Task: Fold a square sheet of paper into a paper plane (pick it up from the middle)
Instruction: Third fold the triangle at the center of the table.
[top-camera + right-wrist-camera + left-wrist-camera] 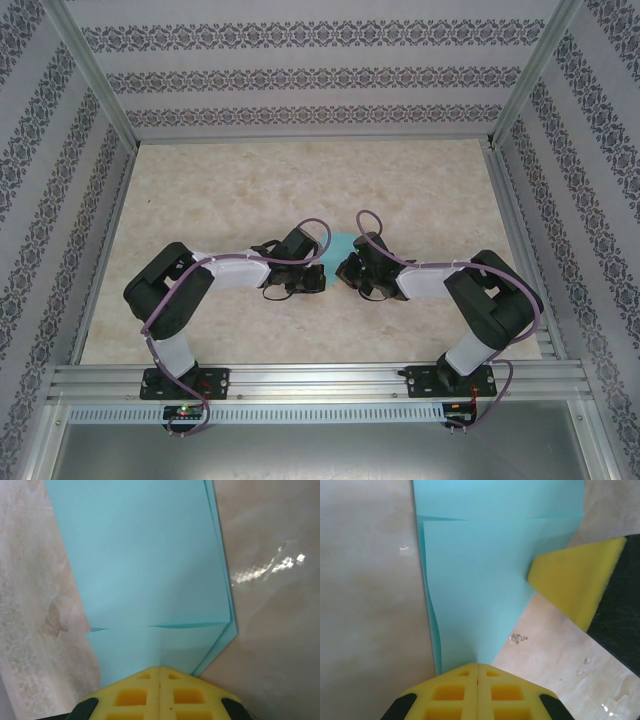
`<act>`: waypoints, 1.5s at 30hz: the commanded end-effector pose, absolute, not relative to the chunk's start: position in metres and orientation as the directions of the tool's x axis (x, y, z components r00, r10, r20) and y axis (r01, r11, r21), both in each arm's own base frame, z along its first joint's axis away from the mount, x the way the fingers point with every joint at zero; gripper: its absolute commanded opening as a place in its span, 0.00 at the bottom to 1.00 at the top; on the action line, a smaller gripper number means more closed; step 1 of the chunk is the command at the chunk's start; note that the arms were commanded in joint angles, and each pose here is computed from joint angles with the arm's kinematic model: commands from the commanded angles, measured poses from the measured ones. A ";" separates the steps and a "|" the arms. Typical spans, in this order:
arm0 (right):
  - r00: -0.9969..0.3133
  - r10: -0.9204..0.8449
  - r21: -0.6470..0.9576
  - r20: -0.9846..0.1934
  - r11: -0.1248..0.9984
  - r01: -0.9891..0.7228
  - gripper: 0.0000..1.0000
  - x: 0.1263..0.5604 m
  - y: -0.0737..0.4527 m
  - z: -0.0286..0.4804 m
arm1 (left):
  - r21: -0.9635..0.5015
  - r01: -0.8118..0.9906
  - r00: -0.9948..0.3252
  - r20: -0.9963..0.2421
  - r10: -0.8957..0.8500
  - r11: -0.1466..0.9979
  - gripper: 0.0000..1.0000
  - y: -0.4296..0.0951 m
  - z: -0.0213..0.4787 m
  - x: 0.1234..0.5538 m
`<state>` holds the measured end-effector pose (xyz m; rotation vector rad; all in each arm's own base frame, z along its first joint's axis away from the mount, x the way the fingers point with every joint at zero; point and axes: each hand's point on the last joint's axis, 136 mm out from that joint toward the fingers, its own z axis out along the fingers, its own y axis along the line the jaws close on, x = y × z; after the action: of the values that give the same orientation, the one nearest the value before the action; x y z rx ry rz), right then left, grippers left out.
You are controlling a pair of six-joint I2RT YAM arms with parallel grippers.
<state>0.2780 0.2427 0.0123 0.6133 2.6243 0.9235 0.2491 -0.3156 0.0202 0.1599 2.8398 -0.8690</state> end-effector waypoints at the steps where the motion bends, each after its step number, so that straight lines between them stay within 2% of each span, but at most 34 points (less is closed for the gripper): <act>1: -0.854 0.509 0.562 -0.110 0.740 0.369 0.00 0.267 0.219 -0.013 | -0.519 0.146 -0.977 -0.210 0.040 0.842 0.06 -0.313 0.014 0.253; 15: -0.854 0.509 0.521 -0.107 0.760 0.388 0.00 0.263 0.209 -0.022 | -0.505 0.176 -0.970 -0.234 0.062 0.845 0.04 -0.309 0.023 0.251; 28: -0.863 0.497 0.422 -0.090 0.804 0.419 0.00 0.255 0.198 -0.038 | -0.398 0.171 -0.983 -0.135 0.127 0.902 0.04 -0.277 -0.006 0.224; 36: -0.862 0.501 0.371 -0.080 0.817 0.441 0.00 0.251 0.192 -0.045 | -0.382 0.243 -0.970 -0.076 0.232 0.891 0.03 -0.271 -0.010 0.205; 45: -0.862 0.502 0.361 -0.077 0.819 0.445 0.00 0.251 0.191 -0.047 | -0.409 0.273 -0.960 -0.059 0.273 0.871 0.04 -0.270 -0.007 0.194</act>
<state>0.2833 0.2439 0.0091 0.6336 2.6788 0.8775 0.2389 -0.3026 0.0174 0.3868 2.8323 -0.7760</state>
